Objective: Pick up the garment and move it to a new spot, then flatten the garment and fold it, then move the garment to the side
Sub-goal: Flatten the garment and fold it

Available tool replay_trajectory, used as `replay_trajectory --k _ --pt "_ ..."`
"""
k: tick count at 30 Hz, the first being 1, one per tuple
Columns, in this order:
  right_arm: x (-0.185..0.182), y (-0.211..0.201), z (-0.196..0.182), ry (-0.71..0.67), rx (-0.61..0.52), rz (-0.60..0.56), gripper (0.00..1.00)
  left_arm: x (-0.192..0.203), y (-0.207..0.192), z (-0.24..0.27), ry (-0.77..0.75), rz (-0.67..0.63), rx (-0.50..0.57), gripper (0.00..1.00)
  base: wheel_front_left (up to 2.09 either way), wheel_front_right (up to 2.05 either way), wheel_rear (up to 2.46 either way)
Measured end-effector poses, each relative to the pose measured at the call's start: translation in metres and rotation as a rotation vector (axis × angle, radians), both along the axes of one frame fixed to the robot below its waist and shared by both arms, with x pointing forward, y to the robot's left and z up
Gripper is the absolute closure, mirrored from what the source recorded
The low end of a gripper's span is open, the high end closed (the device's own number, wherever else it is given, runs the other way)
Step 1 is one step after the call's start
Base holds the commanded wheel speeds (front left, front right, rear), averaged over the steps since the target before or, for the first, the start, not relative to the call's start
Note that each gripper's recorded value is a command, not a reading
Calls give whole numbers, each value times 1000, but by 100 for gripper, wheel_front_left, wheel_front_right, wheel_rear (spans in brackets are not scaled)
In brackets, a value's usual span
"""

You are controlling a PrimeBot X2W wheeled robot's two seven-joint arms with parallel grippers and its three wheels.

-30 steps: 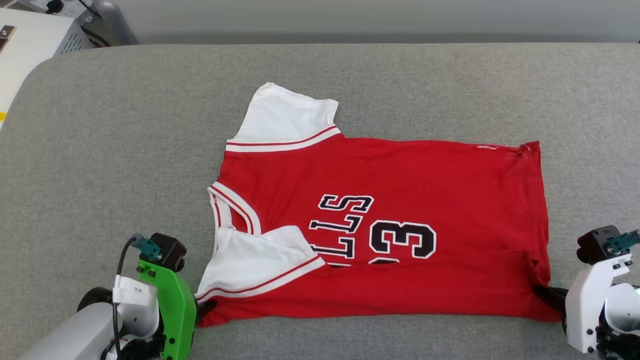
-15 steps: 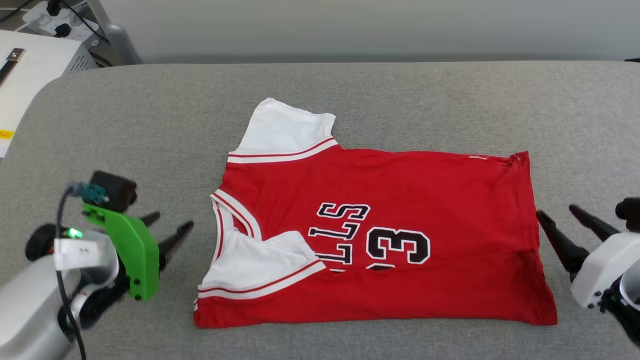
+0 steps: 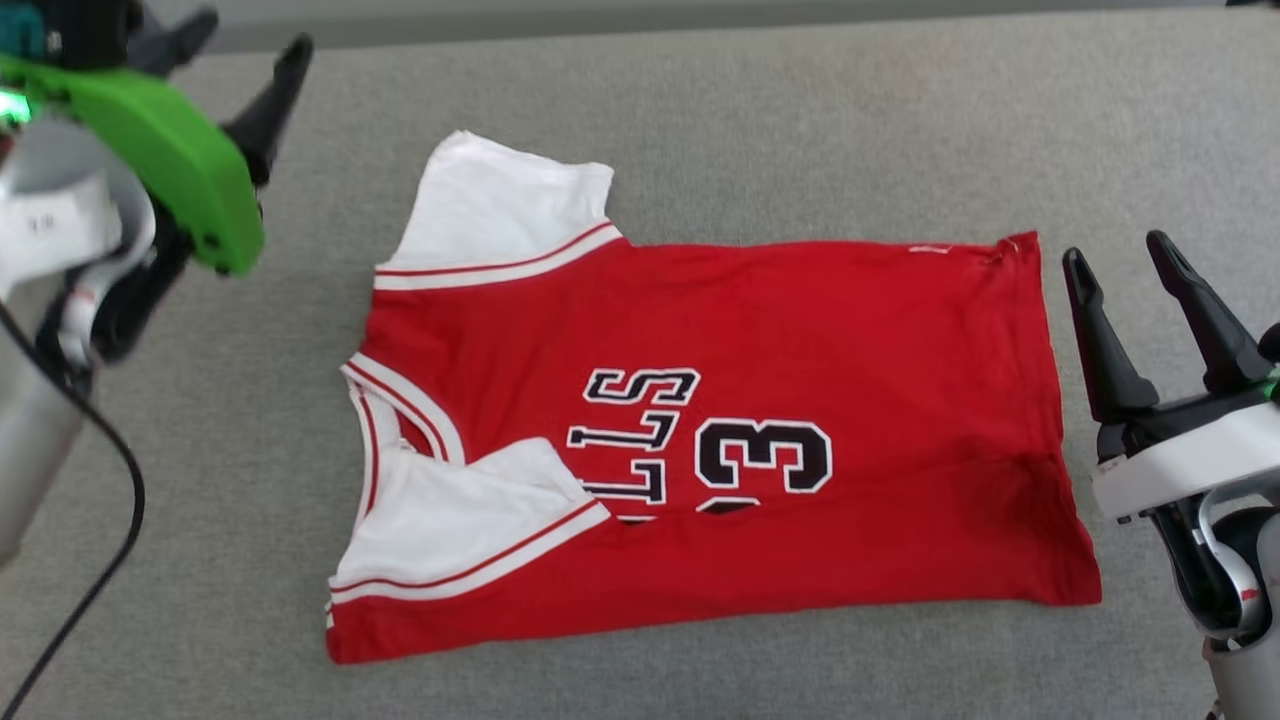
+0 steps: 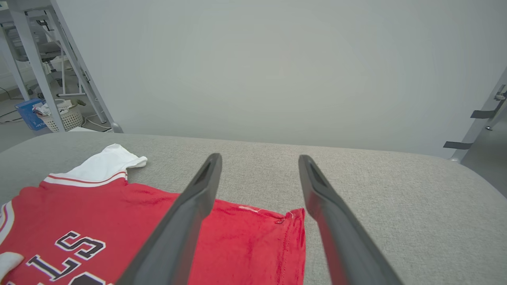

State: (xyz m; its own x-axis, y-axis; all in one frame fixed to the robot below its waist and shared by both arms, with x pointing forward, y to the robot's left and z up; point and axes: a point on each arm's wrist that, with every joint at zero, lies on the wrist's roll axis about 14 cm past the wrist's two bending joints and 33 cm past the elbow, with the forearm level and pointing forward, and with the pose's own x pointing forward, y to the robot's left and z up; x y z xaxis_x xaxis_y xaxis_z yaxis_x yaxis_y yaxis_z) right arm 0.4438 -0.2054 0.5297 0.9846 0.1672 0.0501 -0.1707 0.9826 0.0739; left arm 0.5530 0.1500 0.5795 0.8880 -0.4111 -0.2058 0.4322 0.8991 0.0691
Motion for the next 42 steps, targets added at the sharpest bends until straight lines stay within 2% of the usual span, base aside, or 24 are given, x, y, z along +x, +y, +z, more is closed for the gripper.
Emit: replay_trajectory --k 5,7,8,14,21,25,26,27,32,37,42 --pt "11 1 -13 18 -10 -5 0 40 -23 -23 130 -46 21 0 0 0 0" --pt "17 1 -19 25 -13 -7 0 49 -32 -47 251 -71 45 0 0 0 0" --pt "24 0 -30 47 -21 -7 0 59 -36 -80 409 -89 110 0 0 0 0" --pt "33 -7 -55 101 -47 -19 0 66 -38 -142 680 -104 181 0 0 0 0" --pt "34 -17 -82 160 -62 -46 0 65 -48 -206 835 -127 233 0 0 0 0" --pt "31 -25 -90 183 -71 -64 0 68 -47 -219 869 -126 254 0 0 0 0" --pt "32 -26 -90 183 -72 -67 0 67 -48 -220 874 -132 261 35 0 0 0" --pt "32 -26 -90 180 -72 -68 0 68 -48 -219 872 -133 260 100 0 0 0" --pt "37 -34 -77 149 -91 -71 0 66 -53 -208 809 -154 263 100 0 0 0" --pt "57 -41 -39 96 -160 -41 0 63 -55 -183 696 -169 239 100 0 0 0" --pt "71 -43 -28 237 -239 22 0 52 -66 -149 573 -223 214 100 0 0 0"
